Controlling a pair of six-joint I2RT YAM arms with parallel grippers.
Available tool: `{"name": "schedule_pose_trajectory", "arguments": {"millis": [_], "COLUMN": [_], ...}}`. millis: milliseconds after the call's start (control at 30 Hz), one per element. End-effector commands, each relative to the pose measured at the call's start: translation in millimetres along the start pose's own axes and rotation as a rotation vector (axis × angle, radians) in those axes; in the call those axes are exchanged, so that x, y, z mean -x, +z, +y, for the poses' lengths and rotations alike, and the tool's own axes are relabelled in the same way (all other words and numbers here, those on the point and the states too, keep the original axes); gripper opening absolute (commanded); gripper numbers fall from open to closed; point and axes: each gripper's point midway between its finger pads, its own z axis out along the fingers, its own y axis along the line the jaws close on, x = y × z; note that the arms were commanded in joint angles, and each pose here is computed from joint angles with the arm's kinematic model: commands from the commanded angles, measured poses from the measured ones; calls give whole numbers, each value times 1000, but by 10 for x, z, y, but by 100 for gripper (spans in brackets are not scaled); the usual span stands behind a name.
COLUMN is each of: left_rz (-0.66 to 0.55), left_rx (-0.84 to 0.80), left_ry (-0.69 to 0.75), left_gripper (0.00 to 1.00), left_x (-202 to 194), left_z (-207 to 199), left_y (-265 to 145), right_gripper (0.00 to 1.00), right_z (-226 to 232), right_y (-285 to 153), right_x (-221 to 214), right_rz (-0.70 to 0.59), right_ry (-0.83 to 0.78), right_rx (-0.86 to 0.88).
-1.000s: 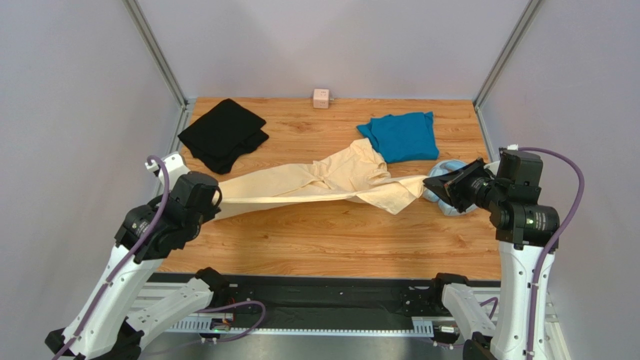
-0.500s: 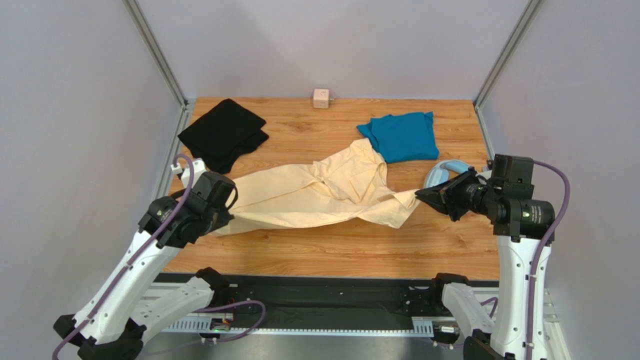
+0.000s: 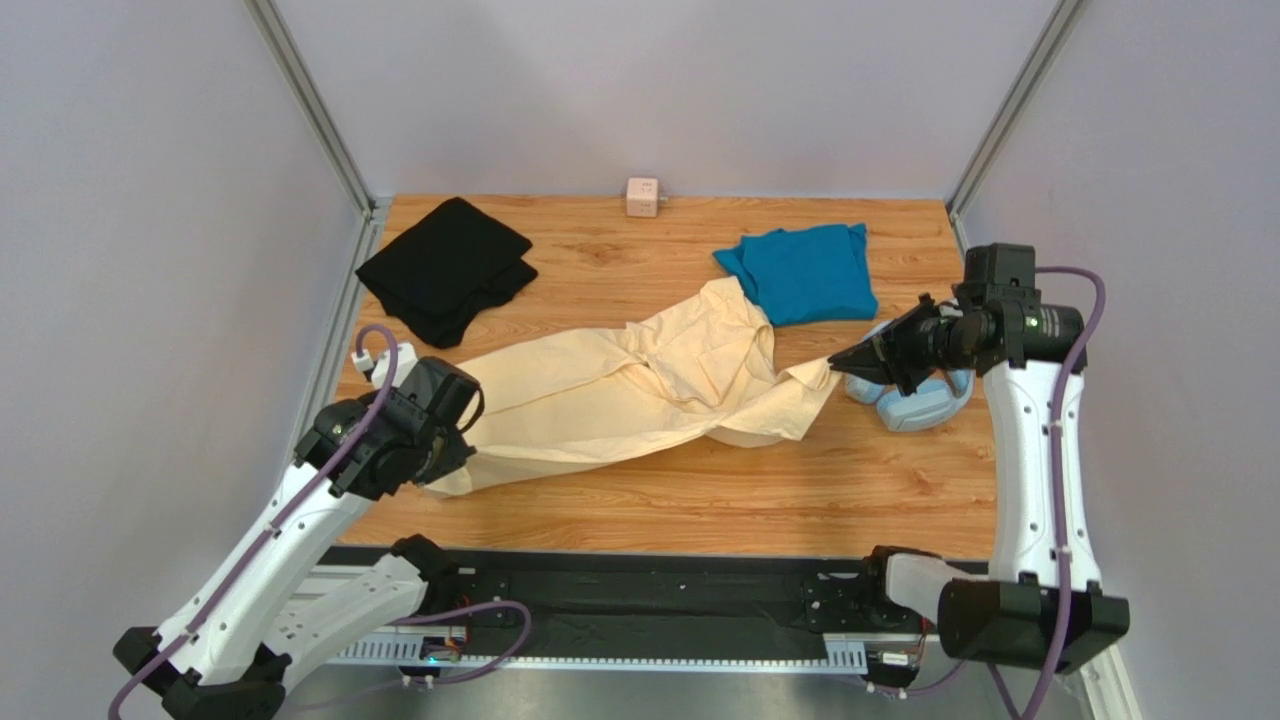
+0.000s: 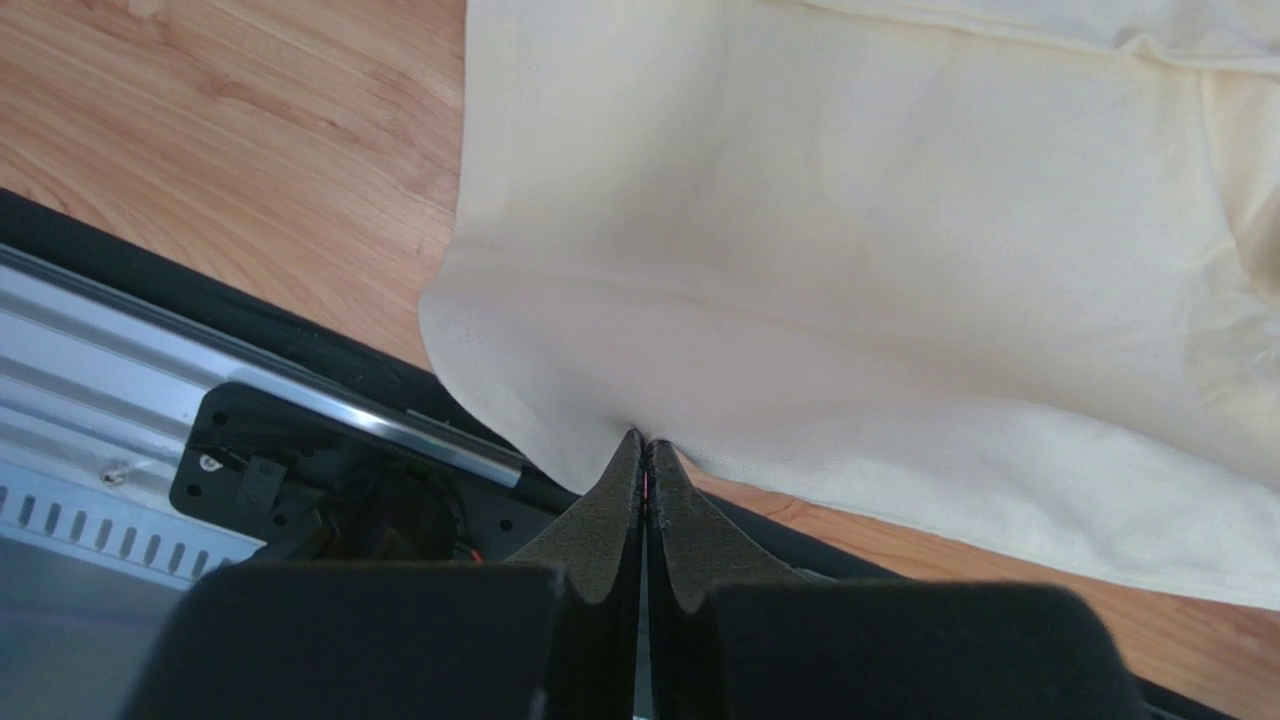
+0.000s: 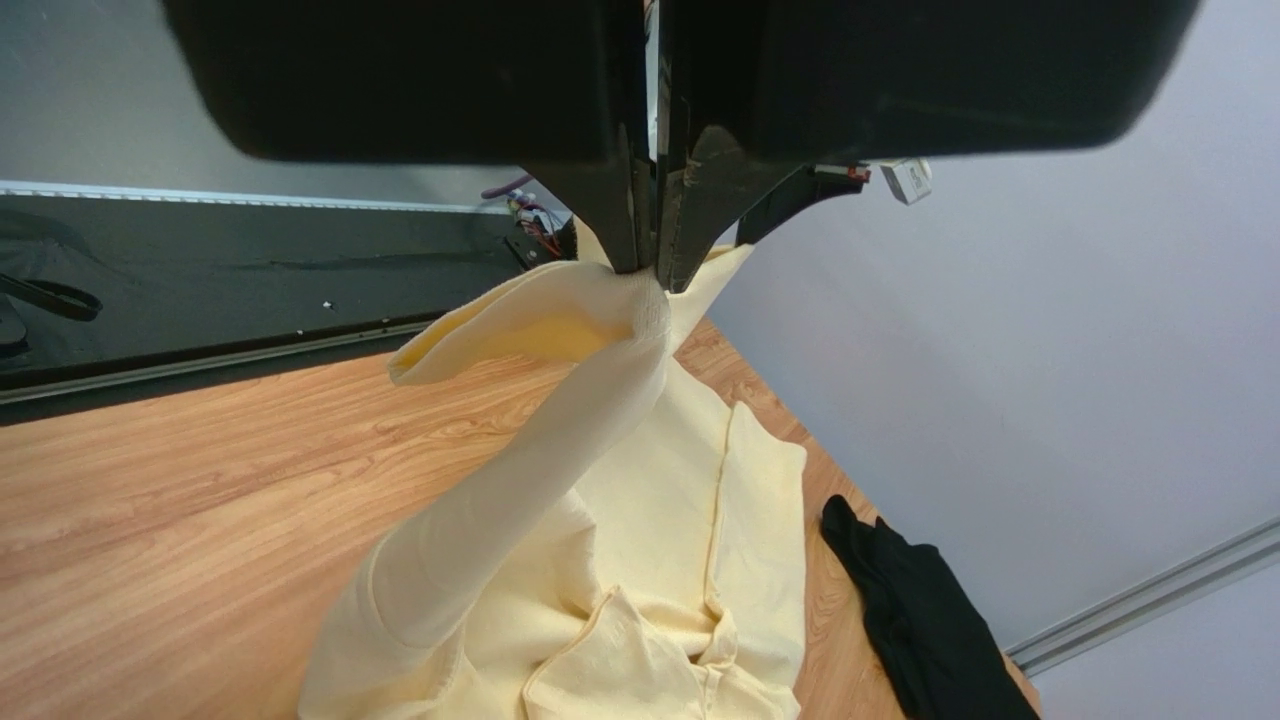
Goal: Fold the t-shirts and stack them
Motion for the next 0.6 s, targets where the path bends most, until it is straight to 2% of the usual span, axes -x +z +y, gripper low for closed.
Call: {"name": "schedule_pose_trajectory", "arguments": {"millis": [0,200,400,567], "left_rz": [89,94,144,169], "left_rx": [338,520,530,517], "left_ry": [107,181,178,190], "left_gripper": [0,0,0,0], "left_x": [-74,111,118,120], "left_z": [611,637,651,611], "left_y": [-164,8,226,258], "right_gripper": [0,0,0,0], "right_z": [279,698,982,1105], "right_y": [136,535,776,1110], "right_x": [309,619,778,625], "right_rz": [-7,57,77,151], "right_ry": [-72,-137,-195,-248], "right_rx": [27,70,76,40]}}
